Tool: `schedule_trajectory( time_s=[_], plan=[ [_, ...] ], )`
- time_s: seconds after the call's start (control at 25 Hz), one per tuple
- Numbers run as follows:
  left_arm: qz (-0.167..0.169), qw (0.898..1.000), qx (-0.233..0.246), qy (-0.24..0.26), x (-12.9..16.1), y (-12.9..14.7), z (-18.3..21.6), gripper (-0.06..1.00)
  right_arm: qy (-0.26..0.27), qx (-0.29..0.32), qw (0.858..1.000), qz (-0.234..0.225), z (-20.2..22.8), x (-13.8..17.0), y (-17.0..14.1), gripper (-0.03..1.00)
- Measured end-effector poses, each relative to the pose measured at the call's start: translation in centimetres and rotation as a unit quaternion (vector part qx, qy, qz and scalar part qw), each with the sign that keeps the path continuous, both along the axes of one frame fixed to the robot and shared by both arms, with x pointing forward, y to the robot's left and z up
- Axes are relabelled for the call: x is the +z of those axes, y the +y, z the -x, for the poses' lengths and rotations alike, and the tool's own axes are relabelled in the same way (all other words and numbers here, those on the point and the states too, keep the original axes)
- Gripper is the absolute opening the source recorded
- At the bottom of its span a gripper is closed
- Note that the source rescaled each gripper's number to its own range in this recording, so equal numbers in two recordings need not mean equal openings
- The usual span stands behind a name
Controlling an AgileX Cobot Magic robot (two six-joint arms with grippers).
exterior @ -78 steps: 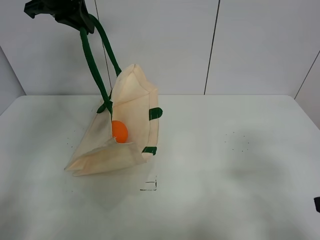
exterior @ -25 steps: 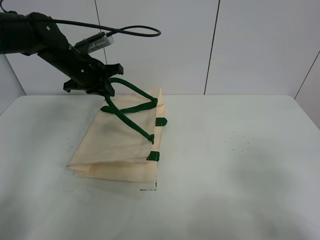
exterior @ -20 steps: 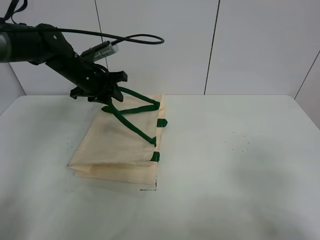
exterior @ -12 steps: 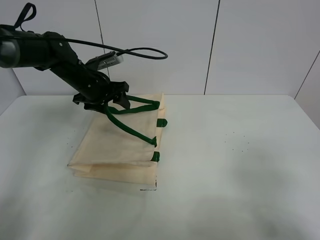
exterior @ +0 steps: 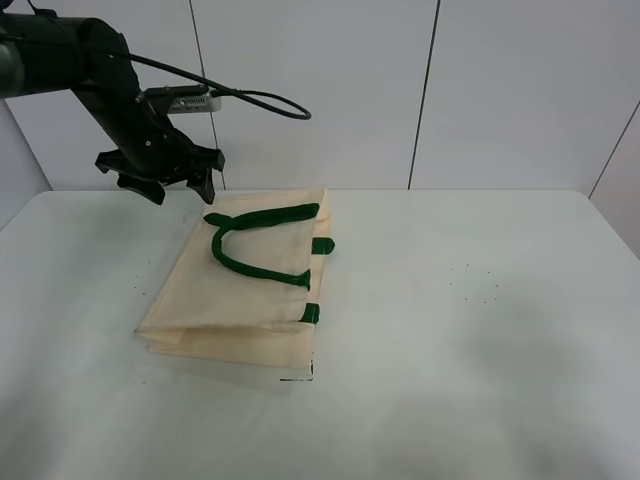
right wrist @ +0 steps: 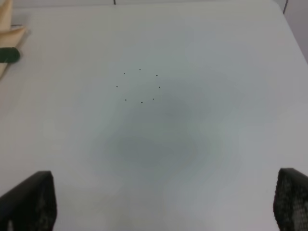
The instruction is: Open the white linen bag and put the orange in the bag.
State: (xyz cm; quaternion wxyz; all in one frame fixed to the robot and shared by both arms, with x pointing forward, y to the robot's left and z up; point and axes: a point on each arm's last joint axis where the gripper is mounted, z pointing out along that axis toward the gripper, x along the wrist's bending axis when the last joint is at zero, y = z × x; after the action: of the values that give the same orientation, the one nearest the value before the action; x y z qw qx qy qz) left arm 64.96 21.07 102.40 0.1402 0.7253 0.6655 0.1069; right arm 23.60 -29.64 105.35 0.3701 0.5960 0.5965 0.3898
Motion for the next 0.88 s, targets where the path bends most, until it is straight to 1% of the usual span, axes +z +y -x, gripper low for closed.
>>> schedule_trajectory(
  time_s=[0.16, 0.32, 0.4, 0.52, 0.68, 0.88],
  plan=[
    [-0.010, 0.999, 0.031, 0.036, -0.2, 3.2, 0.1, 0.89, 0.000, 0.000, 1.000, 0.000, 0.0, 0.0, 0.0, 1.00],
    [-0.014, 0.995, 0.071, 0.067, -0.3, 6.8, 0.3, 0.89, 0.000, 0.000, 1.000, 0.000, 0.0, 0.0, 0.0, 1.00],
    [-0.014, 0.993, 0.085, 0.081, -0.4, 8.0, 0.5, 0.89, 0.000, 0.000, 1.000, 0.000, 0.0, 0.0, 0.0, 1.00],
    [-0.016, 0.990, 0.091, 0.106, -0.5, 8.6, 0.9, 0.87, 0.000, 0.000, 1.000, 0.000, 0.0, 0.0, 0.0, 1.00],
    [-0.018, 0.984, 0.089, 0.156, -0.6, 8.3, 1.8, 0.86, 0.000, 0.000, 1.000, 0.000, 0.0, 0.0, 0.0, 1.00],
    [-0.019, 0.984, 0.077, 0.160, -0.5, 7.3, 2.2, 0.86, 0.000, 0.000, 1.000, 0.000, 0.0, 0.0, 0.0, 1.00]
  ],
)
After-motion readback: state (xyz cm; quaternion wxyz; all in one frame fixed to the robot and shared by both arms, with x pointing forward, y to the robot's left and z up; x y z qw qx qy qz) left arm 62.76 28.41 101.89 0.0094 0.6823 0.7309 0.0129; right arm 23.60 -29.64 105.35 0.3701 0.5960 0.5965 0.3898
